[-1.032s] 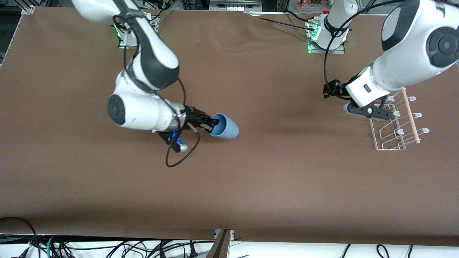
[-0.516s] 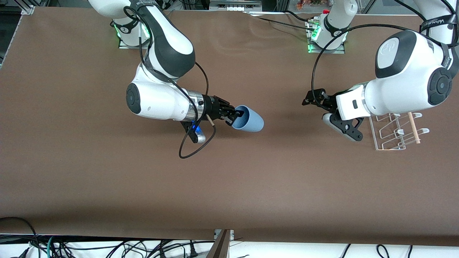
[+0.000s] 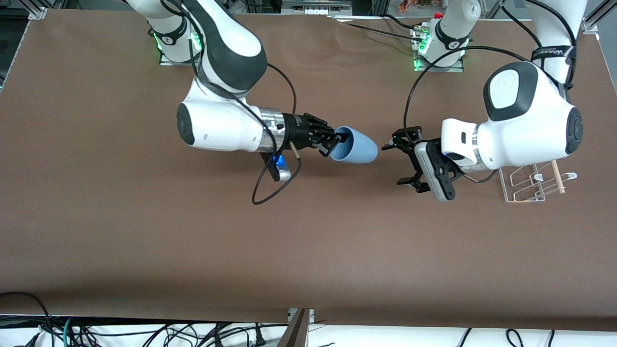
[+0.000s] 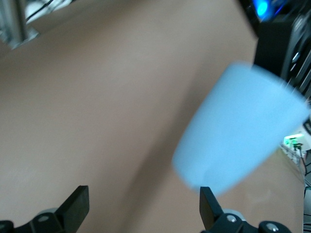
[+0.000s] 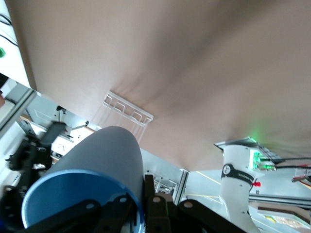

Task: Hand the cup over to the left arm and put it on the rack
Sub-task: 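Grasp the cup's base with the left gripper beside the right gripper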

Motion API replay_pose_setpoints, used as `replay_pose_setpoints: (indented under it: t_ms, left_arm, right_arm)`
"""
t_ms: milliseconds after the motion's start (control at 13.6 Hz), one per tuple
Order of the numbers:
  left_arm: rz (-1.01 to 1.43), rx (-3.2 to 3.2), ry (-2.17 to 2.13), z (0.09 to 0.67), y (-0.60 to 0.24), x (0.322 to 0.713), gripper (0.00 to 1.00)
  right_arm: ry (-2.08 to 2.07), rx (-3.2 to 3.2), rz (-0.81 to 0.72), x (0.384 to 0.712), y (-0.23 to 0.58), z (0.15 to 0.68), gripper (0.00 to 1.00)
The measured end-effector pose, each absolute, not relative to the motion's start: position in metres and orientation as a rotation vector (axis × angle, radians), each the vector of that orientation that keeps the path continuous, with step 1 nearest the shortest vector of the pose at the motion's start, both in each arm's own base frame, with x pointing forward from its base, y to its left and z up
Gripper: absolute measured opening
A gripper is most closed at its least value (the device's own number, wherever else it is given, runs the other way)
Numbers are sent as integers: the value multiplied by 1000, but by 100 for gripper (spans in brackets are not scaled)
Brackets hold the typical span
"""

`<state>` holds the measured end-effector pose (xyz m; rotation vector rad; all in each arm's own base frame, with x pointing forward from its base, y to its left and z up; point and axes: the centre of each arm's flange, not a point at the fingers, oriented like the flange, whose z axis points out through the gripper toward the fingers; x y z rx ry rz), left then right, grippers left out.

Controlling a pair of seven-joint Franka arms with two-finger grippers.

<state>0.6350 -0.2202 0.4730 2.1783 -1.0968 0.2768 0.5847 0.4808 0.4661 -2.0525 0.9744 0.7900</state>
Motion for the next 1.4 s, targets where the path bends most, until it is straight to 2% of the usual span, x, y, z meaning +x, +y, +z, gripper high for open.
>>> replay_pose_setpoints:
  t_ms: [590,1106,1180,1253,1401]
  left_arm:
    - [417,1936,-1398,484,-249,626,100]
    - [405,1800,-1547,449,-250,620,100]
    - [414,1783,-1549,450,-254,619,93]
    - [419,1772,-1545,450,-257,618,93]
    - [426,1775,-1544,450,-257,619,77]
  right_arm:
    - [1000,-2038,793,584,493,445,6]
    - [995,-2014,767,592,488,460,6]
    - [996,-2014,766,593,488,461,6]
    - [997,-2014,765,593,487,460,6]
    - [993,-2017,775,592,488,461,6]
